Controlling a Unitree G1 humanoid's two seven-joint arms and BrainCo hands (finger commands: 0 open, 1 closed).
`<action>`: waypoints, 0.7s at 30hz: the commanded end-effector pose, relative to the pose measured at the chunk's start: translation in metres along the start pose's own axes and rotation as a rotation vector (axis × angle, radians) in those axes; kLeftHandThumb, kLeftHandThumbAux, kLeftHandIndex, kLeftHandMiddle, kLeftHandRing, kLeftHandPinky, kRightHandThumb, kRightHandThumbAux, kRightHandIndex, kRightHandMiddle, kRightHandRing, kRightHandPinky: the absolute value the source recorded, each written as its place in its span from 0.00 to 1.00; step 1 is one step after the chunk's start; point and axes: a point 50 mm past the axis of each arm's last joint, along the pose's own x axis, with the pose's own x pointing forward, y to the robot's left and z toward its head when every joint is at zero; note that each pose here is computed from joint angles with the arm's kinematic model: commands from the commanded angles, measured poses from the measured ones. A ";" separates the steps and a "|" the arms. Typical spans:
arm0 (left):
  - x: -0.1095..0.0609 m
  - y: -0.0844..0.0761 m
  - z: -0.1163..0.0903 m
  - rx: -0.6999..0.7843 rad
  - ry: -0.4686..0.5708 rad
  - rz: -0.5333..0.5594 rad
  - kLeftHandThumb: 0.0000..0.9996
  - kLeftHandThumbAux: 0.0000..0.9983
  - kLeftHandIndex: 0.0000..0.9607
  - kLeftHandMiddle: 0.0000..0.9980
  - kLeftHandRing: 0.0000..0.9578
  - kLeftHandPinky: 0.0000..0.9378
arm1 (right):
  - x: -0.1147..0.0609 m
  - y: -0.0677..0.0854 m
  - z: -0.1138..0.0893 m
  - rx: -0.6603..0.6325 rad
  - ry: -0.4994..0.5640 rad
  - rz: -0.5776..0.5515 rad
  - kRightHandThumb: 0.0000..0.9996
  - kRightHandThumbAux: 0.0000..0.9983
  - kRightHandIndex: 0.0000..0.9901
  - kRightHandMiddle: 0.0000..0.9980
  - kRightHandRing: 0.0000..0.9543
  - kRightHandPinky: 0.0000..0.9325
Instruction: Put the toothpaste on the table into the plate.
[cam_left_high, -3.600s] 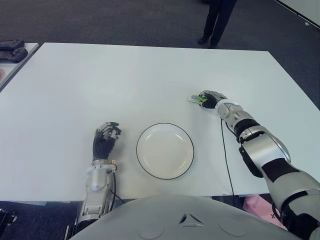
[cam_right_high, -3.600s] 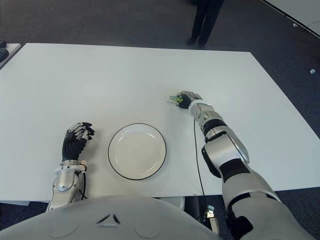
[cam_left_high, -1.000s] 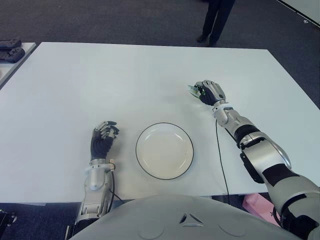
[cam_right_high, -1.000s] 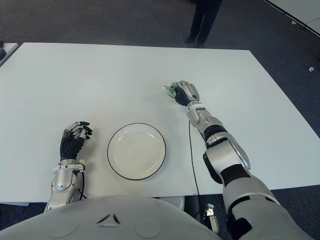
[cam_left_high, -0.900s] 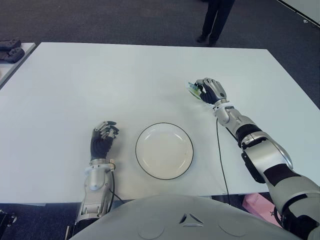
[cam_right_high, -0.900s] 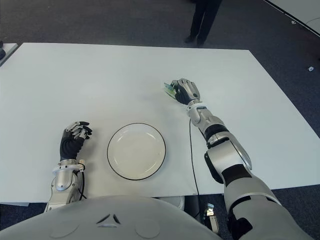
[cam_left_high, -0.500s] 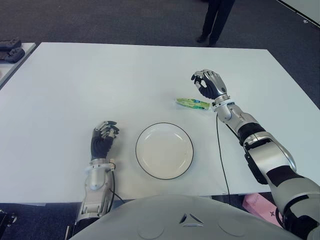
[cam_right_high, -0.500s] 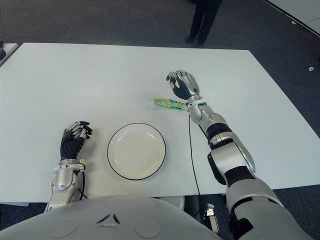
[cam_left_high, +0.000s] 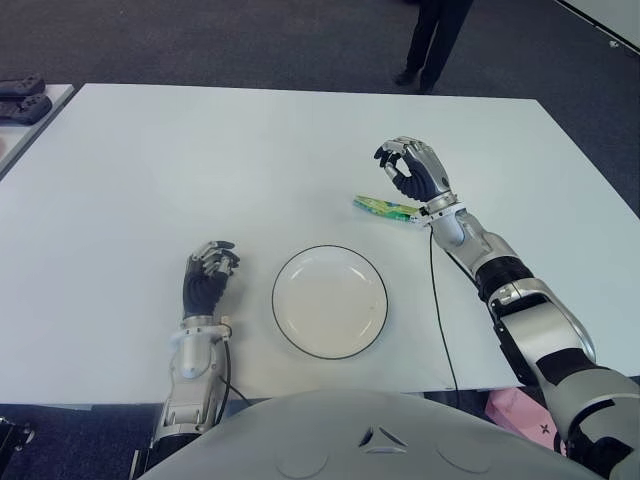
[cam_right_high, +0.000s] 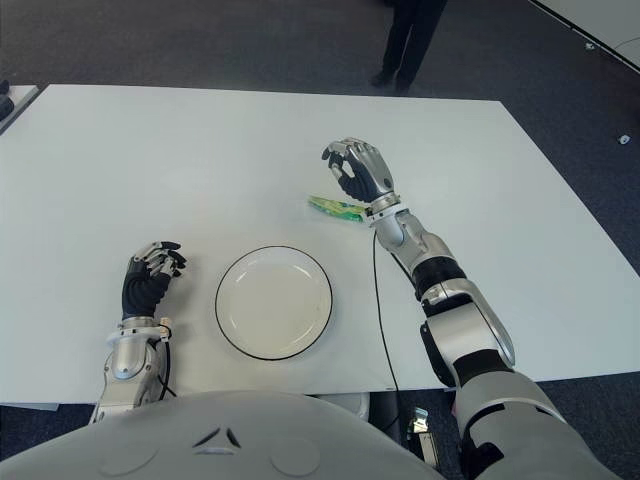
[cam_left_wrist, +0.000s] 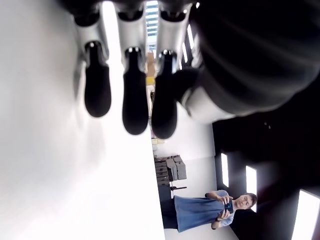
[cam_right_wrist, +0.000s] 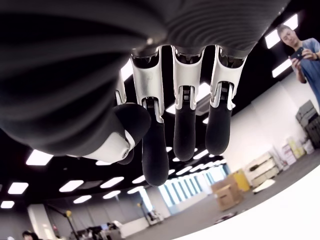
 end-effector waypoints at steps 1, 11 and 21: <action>-0.002 -0.003 -0.007 0.007 0.048 -0.006 0.71 0.72 0.45 0.57 0.59 0.60 | -0.015 0.011 0.021 0.075 -0.100 0.068 0.85 0.68 0.40 0.55 0.91 0.94; -0.002 -0.005 -0.007 0.003 0.047 -0.011 0.70 0.72 0.45 0.58 0.59 0.60 | -0.029 0.015 0.043 0.071 -0.290 0.194 0.85 0.68 0.41 0.55 0.91 0.93; -0.002 -0.006 -0.006 -0.009 0.043 -0.022 0.70 0.72 0.45 0.58 0.59 0.60 | -0.029 0.017 0.041 0.010 -0.291 0.304 0.85 0.68 0.42 0.57 0.91 0.93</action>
